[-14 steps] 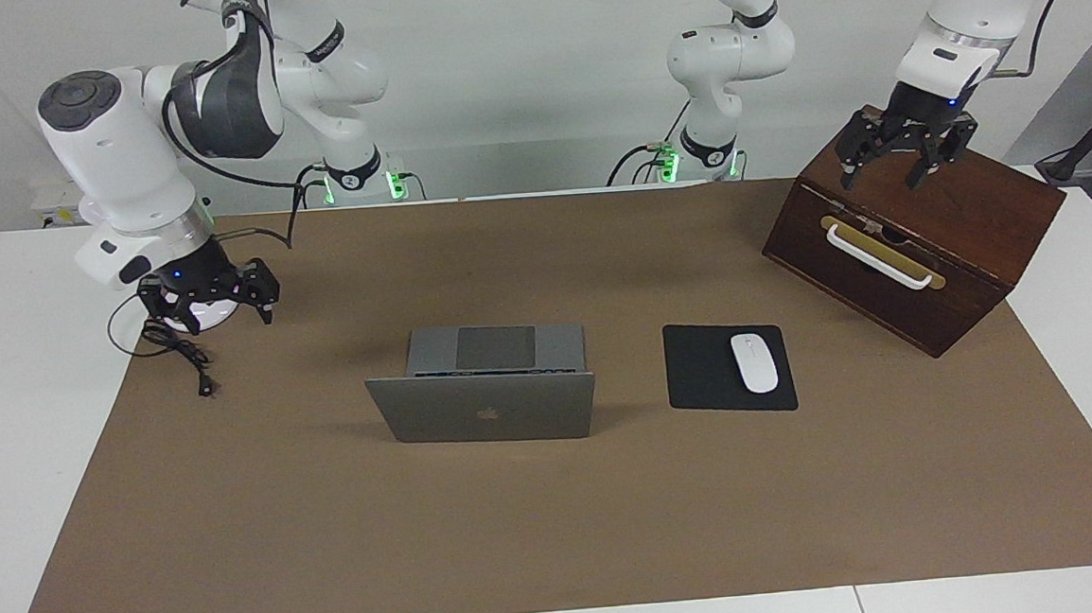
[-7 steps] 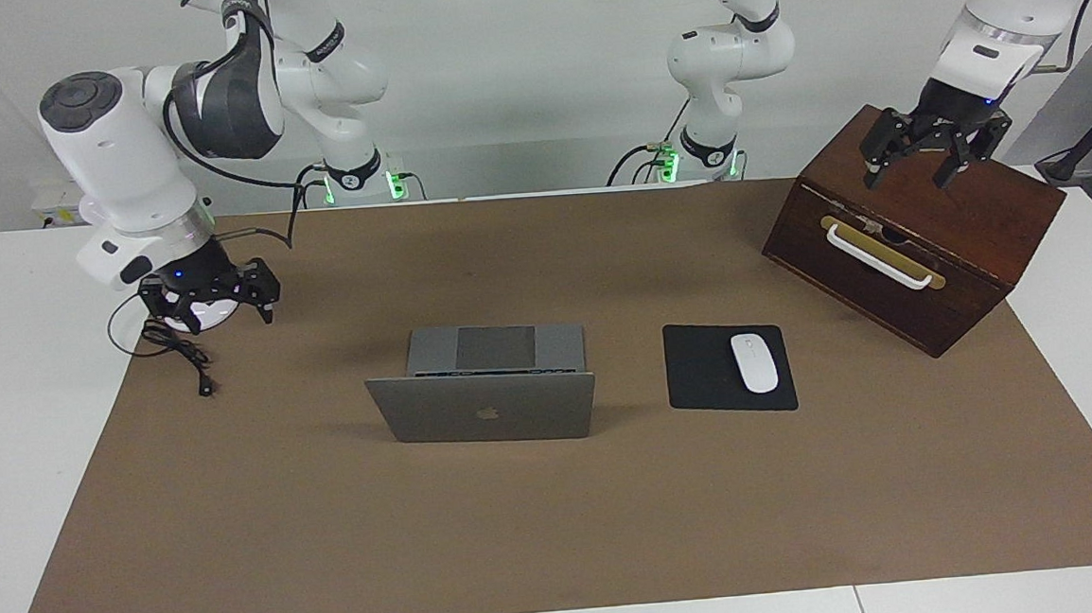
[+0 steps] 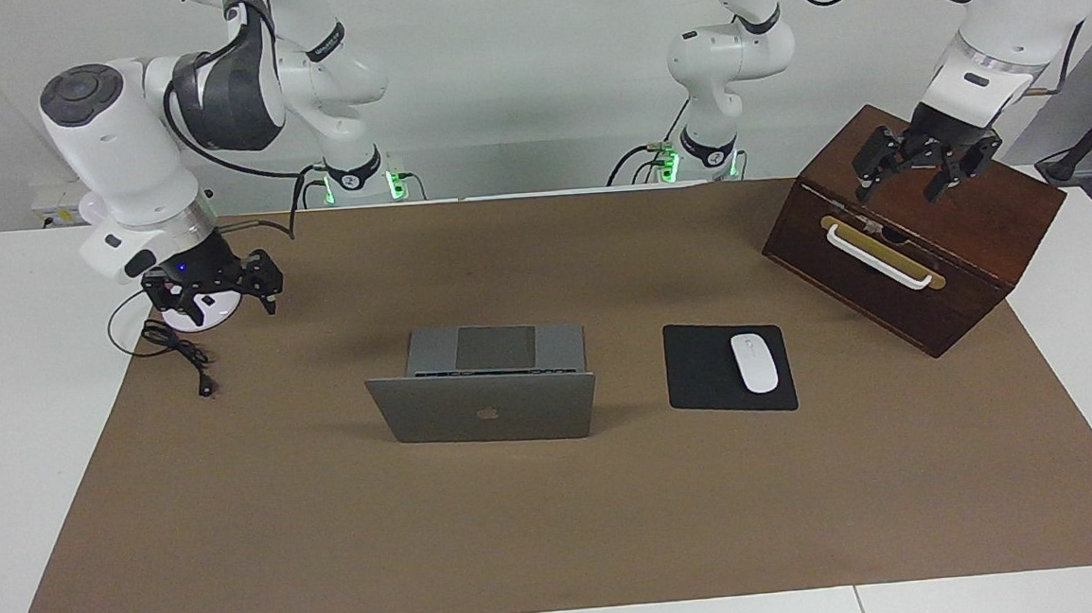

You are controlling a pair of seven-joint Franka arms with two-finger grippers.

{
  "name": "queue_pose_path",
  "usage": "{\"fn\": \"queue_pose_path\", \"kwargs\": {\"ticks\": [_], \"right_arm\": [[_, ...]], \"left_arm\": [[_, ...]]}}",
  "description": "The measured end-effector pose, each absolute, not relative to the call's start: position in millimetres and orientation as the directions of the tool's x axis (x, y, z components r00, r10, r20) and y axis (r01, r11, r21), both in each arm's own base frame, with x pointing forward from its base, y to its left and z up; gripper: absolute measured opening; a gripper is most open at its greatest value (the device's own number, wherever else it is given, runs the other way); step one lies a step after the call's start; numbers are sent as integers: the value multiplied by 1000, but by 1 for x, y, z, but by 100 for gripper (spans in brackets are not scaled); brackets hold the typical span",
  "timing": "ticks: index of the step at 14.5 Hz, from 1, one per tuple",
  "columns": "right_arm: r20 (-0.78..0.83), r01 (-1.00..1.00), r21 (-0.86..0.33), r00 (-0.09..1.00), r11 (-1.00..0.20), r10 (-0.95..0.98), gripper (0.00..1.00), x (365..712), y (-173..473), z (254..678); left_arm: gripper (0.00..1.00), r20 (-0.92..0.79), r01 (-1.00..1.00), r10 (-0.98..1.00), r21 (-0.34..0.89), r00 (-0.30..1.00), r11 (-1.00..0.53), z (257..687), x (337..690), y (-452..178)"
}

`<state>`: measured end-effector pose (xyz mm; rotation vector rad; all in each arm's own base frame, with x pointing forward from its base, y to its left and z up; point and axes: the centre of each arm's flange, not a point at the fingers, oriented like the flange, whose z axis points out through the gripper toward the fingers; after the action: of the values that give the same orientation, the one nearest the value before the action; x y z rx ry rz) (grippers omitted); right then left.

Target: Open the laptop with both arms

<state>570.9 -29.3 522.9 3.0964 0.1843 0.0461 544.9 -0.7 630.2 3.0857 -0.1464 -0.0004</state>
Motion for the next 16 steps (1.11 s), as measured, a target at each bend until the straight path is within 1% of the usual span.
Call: {"fn": "queue_pose_path", "kwargs": {"ticks": [4, 8, 12, 16], "right_arm": [[32, 118, 42, 992, -992, 120, 100, 570, -29, 527], [32, 119, 42, 992, -992, 120, 100, 570, -29, 527], [32, 119, 42, 992, -992, 120, 100, 570, -29, 527], [33, 119, 42, 992, -992, 121, 100, 570, -28, 527]], "left_arm": [[100, -8, -6, -6, 52, 1000, -999, 629, 544, -4], [100, -4, -14, -14, 52, 1000, -999, 629, 545, -9], [100, 0, -77, -77, 52, 997, -996, 629, 545, -9], [100, 0, -75, -75, 51, 997, -996, 629, 545, -6]]}}
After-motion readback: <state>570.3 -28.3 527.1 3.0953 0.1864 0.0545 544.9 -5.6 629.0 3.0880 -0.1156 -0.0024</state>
